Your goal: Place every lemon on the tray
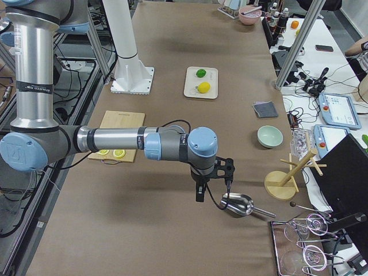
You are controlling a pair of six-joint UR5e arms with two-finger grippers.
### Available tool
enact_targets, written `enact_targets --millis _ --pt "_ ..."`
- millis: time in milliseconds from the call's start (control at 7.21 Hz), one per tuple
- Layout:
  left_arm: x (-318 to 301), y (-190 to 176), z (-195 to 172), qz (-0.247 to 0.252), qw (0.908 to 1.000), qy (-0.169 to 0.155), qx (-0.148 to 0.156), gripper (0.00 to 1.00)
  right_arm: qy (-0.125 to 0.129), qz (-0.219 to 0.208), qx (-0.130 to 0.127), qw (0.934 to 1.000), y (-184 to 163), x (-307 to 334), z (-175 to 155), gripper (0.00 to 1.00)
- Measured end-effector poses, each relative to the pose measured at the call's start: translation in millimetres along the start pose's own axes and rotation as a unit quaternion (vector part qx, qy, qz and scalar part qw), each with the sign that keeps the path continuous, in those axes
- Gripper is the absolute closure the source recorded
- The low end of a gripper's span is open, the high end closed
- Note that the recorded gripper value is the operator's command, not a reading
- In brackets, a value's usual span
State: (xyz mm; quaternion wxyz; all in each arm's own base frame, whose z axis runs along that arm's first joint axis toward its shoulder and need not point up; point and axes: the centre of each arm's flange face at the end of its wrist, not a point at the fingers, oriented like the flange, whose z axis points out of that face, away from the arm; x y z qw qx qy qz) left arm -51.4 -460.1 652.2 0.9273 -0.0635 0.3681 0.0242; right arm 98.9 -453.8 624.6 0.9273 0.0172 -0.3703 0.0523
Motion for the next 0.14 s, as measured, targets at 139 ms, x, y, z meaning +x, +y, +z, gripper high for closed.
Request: enact_targets --millis 139 --pt "0.1 -0.1 -0.1 0.000 1.0000 0.000 0.000 0.02 0.000 0.000 0.000 1.0000 -0.1 0.0 -0.2 0.00"
